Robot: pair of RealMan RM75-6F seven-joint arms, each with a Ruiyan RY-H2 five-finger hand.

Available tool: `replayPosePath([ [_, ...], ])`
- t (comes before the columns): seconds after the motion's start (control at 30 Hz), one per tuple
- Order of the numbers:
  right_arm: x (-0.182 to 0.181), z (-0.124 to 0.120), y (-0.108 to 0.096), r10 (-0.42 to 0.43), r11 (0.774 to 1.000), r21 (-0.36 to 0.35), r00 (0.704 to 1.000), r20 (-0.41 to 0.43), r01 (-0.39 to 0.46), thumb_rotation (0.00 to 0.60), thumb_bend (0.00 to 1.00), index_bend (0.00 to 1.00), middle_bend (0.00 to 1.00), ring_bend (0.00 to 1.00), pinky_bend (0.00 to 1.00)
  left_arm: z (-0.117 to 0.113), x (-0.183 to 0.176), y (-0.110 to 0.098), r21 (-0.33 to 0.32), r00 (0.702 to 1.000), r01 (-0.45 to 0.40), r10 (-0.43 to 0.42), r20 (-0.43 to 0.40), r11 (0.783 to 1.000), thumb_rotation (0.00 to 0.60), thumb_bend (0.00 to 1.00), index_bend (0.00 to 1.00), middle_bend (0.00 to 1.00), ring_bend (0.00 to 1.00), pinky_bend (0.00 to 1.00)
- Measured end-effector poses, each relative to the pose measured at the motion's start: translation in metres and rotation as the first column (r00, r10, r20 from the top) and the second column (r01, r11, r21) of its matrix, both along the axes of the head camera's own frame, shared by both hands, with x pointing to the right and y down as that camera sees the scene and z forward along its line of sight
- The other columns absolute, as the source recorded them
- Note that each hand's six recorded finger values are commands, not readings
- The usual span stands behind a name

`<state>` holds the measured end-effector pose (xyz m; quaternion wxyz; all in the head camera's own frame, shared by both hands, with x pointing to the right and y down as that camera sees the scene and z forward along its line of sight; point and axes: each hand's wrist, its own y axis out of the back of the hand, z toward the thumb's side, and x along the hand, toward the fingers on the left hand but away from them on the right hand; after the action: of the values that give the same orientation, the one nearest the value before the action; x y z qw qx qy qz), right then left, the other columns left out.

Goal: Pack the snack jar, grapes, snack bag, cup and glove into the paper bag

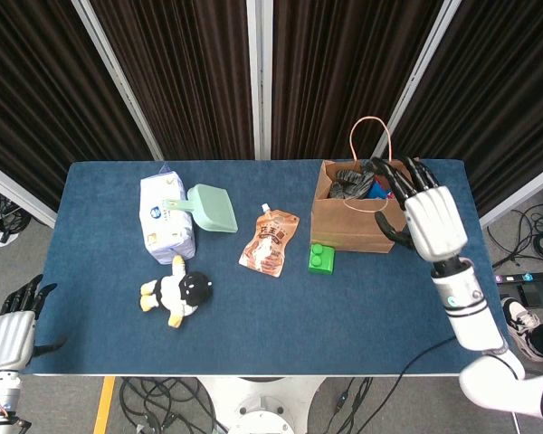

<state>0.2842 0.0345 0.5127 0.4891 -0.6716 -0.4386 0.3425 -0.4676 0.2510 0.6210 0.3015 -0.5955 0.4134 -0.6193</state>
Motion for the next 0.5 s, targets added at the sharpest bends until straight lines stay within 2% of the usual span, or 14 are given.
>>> replayPosePath([
  [0.17,0.043,0.004,0.05,0.037,0.999,-0.037,0.998,-0.048,-0.039,0.6,0.27,0.17,0.32,0.13,0.27,-0.001,0.003,-0.005,0.01,1.0,-0.015,0.015,0.0,1.0,0.6,0.12,0.22,0.14,0.11,0.13],
  [0.37,0.09,0.02,0.105,0.088,0.985,-0.134,0.987,-0.137,-0.107,0.6,0.27,0.17,0.28,0.12,0.27,-0.005,0.006,-0.011,0.035,0.999,-0.032,0.031,0.005,0.999,0.6,0.12,0.22,0.14,0.11,0.13],
  [0.47,0.108,0.029,0.129,0.102,0.974,-0.18,0.978,-0.184,-0.135,0.6,0.27,0.12,0.24,0.08,0.25,-0.006,0.008,-0.013,0.04,0.999,-0.038,0.038,0.006,0.998,0.6,0.12,0.22,0.14,0.11,0.13],
  [0.5,0.114,0.034,0.137,0.107,0.969,-0.199,0.975,-0.197,-0.146,0.6,0.27,0.08,0.2,0.05,0.22,-0.006,0.009,-0.014,0.043,0.999,-0.039,0.039,0.006,0.998,0.6,0.12,0.22,0.14,0.11,0.13],
])
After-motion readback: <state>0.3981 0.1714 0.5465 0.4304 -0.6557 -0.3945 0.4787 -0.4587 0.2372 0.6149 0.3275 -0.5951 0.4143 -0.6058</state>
